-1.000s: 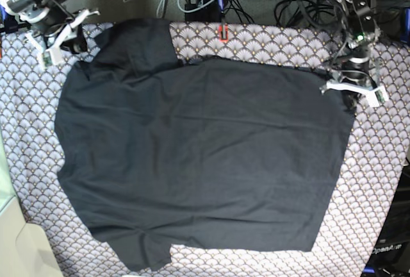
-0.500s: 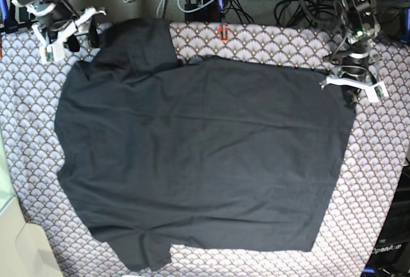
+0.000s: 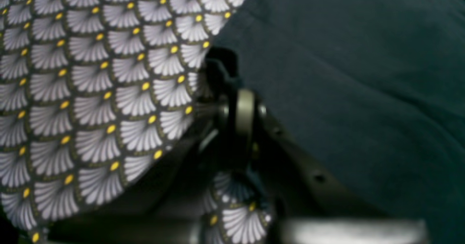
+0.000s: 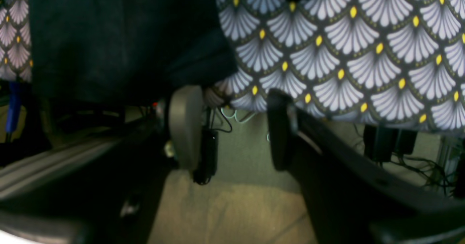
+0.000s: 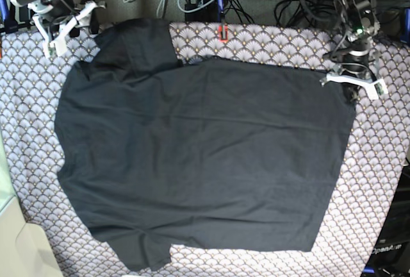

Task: Fold the T-shirt properly
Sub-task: 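Adjust the right gripper's grip on the shoulder edge of the shirt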

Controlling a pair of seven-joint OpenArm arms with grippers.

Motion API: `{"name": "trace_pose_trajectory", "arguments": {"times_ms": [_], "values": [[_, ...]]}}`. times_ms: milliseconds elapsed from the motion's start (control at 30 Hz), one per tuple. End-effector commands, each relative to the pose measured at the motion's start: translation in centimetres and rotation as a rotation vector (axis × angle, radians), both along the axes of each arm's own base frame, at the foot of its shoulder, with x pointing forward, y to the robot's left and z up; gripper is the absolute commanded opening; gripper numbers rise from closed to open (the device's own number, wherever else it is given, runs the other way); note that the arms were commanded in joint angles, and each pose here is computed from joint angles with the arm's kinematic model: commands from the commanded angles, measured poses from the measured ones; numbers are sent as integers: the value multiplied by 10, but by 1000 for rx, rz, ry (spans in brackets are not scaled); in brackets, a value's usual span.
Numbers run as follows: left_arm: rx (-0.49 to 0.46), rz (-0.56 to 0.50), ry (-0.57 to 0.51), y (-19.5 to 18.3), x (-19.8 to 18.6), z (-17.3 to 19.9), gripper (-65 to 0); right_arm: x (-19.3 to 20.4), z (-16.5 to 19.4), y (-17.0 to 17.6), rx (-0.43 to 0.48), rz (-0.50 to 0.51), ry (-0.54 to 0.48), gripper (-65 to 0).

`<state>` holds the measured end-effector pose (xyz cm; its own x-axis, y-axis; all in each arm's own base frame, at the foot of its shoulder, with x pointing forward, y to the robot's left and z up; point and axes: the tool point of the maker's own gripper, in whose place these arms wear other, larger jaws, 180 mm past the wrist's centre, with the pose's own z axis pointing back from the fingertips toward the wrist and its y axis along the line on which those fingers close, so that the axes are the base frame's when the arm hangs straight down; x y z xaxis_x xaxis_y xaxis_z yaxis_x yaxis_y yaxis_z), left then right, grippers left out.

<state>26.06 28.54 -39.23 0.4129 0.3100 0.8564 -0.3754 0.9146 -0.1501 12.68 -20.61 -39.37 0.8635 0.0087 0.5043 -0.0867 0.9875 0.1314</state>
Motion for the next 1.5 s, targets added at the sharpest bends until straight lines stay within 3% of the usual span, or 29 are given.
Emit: {"name": "trace_pose_trajectory", "arguments": {"times_ms": [0,467,833,1133,1467], "values": [[23,-3,-51,4,7,14,-650,4,7,1,1,8,-32,-340],[20,-5,-46,2,6,14,-650,19,5,61,98,167,-52,-343],[16,-5,-49,1,7,13,-650,34,10,60,95,166,-86,-351],[15,-3,-49,1,6,13,-650,36,10,59,89,169,-87,-448],[13,0,-50,1,6,13,-650,40,11,59,89,171,-97,-451]]}}
